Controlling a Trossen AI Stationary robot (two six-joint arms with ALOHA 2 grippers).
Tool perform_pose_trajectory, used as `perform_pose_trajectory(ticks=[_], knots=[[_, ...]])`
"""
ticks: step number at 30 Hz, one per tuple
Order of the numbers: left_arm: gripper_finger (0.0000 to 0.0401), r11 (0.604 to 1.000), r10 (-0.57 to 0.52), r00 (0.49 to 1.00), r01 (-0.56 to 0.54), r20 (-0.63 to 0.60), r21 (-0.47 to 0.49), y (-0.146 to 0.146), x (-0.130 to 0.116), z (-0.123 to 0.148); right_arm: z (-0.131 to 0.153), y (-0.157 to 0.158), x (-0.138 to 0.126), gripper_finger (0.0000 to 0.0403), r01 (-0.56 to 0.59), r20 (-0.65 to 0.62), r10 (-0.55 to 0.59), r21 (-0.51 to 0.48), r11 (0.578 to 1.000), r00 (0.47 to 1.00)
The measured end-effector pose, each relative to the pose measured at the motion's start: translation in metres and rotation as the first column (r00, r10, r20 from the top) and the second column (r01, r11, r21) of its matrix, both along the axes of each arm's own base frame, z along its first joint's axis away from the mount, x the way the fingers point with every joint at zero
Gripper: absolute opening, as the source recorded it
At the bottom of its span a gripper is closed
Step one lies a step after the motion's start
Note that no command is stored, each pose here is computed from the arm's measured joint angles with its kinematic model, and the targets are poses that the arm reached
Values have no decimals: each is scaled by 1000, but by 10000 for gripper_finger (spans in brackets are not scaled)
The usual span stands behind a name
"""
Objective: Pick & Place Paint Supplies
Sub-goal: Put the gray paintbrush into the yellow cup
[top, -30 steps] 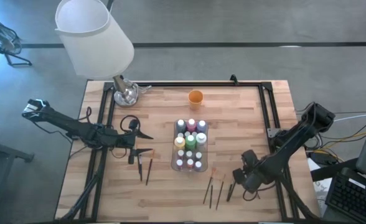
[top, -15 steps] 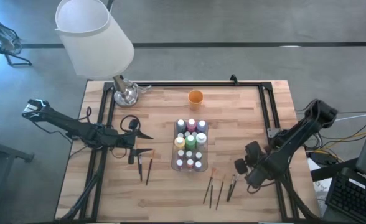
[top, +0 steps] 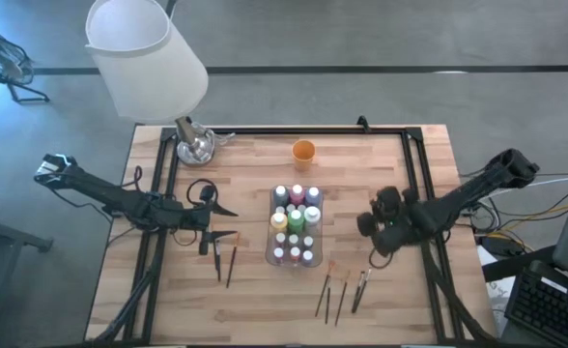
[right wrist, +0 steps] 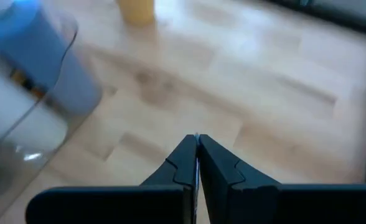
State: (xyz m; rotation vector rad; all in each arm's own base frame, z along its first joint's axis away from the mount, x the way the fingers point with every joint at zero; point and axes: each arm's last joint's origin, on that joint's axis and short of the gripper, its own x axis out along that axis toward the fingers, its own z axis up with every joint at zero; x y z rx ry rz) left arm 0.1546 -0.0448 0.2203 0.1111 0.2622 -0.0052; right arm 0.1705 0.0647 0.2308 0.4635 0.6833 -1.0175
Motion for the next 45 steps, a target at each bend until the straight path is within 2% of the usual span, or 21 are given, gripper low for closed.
perform_pose_trajectory(ticks=[7,16,22,26,30,32,35,38,42,45], knots=[[222,1000,0,1000,0,1,0,0,0,0,11,-25,5,8,-51,-38,49,-55,997,998],[222,1000,0,1000,0,1,0,0,0,0,25,-54,20,8,-123,-54,115,-178,976,992],[222,1000,0,1000,0,2,0,0,0,0,43,-79,33,8,-176,-31,175,-302,937,984],[222,1000,0,1000,0,1,0,0,0,0,58,-93,43,8,-265,-12,282,-388,883,959],[223,1000,0,1000,0,2,0,0,0,0,72,-106,54,8,-355,33,430,-509,784,902],[222,1000,0,1000,0,1,0,0,0,0,75,-114,57,8,-399,63,521,-567,721,852],[223,1000,0,1000,0,1,0,0,0,0,73,-128,57,8,-424,109,613,-627,653,783],[222,1000,0,1000,0,1,-1,0,0,0,65,-145,53,8,-424,171,685,-672,607,708],[223,1000,1,1000,-1,1,-1,0,0,0,53,-165,45,8,-393,263,736,-709,586,624],[222,1000,0,1000,0,1,-1,0,0,0,43,-176,46,8,-398,282,778,-732,552,561]])
